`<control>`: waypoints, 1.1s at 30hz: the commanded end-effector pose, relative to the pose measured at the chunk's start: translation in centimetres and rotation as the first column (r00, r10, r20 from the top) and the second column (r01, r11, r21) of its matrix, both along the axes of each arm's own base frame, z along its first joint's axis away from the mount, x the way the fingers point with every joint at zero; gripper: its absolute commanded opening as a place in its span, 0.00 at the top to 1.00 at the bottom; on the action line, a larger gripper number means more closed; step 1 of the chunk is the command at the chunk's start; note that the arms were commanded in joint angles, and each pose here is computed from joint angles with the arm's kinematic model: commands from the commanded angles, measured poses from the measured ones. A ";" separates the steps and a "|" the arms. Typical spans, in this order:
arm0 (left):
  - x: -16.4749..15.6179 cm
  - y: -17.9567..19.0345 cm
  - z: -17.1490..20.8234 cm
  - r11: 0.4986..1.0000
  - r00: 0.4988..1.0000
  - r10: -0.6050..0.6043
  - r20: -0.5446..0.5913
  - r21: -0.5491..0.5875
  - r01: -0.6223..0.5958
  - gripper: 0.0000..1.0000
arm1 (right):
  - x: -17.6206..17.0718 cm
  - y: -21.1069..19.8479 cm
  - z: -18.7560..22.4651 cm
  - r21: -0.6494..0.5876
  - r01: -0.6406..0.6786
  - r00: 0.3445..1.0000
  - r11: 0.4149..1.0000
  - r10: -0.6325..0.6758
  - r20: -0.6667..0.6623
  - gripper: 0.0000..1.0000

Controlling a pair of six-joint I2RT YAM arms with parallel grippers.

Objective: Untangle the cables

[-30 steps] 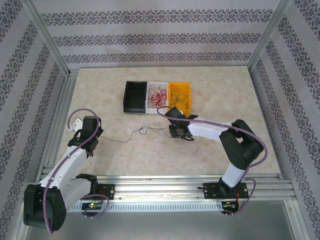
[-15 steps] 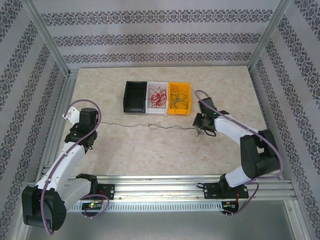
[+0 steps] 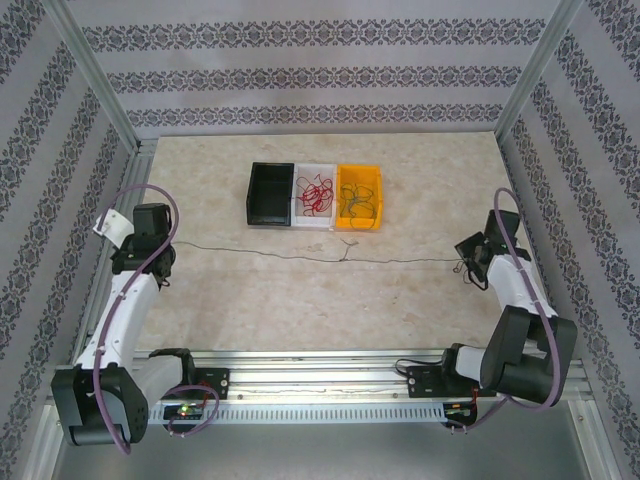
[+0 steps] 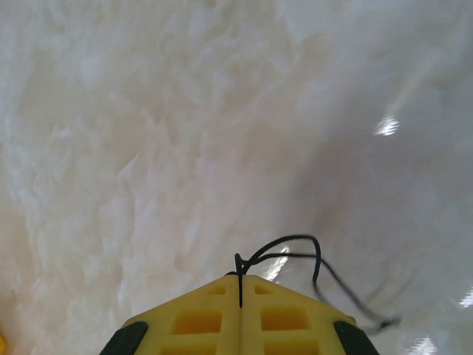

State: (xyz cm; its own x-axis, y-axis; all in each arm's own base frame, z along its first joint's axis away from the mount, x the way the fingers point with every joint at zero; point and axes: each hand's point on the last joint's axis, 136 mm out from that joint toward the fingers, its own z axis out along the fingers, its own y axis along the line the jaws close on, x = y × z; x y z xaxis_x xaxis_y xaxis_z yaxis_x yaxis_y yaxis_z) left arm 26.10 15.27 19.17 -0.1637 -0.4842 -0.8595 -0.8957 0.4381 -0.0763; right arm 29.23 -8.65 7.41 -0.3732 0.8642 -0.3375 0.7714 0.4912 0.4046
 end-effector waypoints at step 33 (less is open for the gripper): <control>-5.2 7.0 11.5 0.907 0.952 0.304 0.043 0.291 -0.303 1.00 | -9.9 -10.5 0.3 0.012 0.518 0.855 0.856 -0.518 0.015 1.00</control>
State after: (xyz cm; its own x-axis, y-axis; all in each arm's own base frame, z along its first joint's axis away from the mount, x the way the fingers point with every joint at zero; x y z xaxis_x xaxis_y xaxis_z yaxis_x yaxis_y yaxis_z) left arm 21.51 21.46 27.50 -0.0773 -0.3186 -0.9447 -0.9829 0.1832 0.0187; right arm 20.69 -18.97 8.48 0.0965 0.9377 -0.3338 0.8871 0.0711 0.4561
